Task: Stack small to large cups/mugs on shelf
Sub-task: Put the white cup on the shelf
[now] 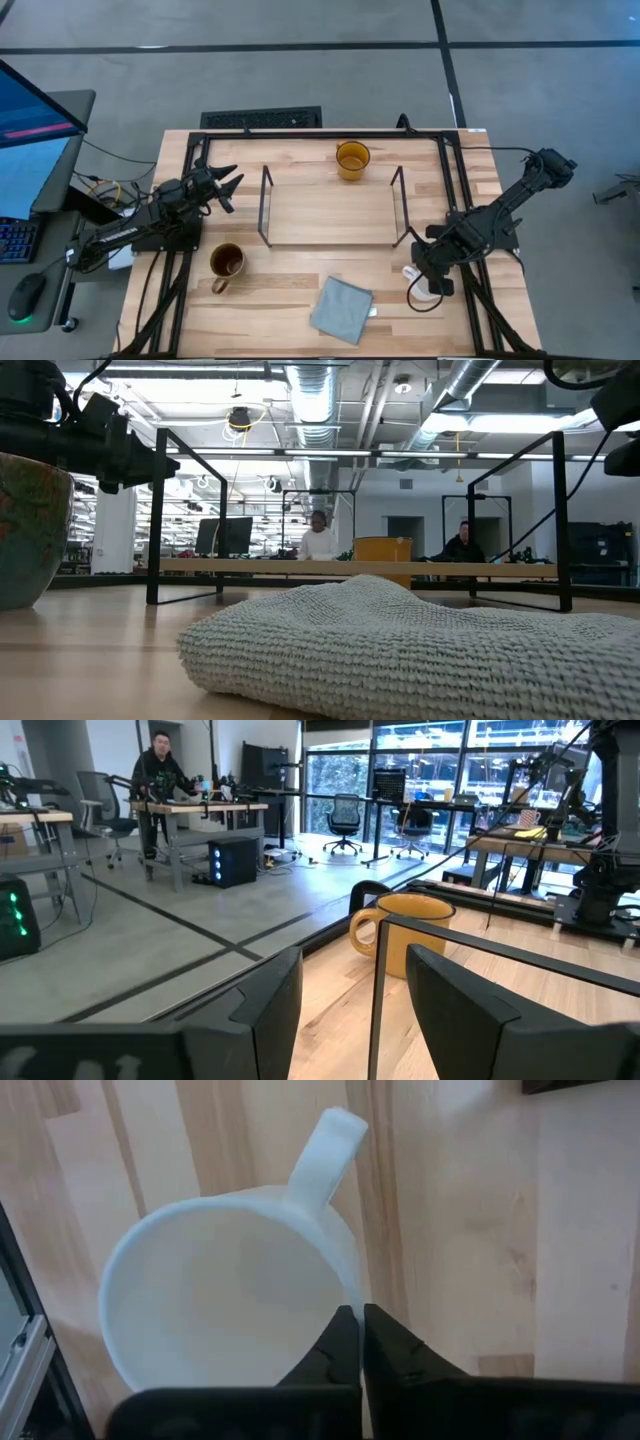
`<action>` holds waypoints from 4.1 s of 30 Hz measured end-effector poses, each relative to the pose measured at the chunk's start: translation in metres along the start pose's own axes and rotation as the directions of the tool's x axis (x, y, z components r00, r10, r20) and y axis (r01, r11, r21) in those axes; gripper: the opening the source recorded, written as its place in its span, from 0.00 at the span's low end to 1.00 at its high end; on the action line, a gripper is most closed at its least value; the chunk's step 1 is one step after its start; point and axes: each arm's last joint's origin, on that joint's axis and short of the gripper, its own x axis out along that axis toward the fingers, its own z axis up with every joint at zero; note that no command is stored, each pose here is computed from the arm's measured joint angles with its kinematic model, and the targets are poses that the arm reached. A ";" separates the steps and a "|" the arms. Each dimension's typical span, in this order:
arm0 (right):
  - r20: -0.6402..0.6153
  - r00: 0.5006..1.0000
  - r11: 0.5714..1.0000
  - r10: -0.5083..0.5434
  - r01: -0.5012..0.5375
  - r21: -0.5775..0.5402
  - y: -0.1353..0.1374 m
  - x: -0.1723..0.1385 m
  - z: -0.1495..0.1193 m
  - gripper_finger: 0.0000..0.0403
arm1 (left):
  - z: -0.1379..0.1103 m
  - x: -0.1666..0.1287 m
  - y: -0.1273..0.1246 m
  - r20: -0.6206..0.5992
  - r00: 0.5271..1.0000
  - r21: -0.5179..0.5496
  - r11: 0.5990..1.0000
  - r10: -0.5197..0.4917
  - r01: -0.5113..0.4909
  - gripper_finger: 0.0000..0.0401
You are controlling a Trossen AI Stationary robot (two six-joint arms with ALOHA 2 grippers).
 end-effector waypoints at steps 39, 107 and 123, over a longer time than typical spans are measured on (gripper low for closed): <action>0.023 0.998 0.998 0.058 -0.058 0.020 0.004 -0.035 0.015 0.01 | 0.000 0.000 0.000 0.000 1.000 0.000 1.000 0.000 0.000 0.43; 0.707 0.682 0.961 0.189 -0.277 0.010 -0.062 -0.148 0.117 0.01 | 0.000 0.000 0.000 0.000 1.000 0.000 1.000 -0.001 0.001 0.43; 0.625 0.774 0.962 0.106 -0.238 0.132 -0.083 -0.122 0.176 0.01 | -0.001 0.000 0.000 -0.008 1.000 0.002 1.000 0.001 -0.001 0.43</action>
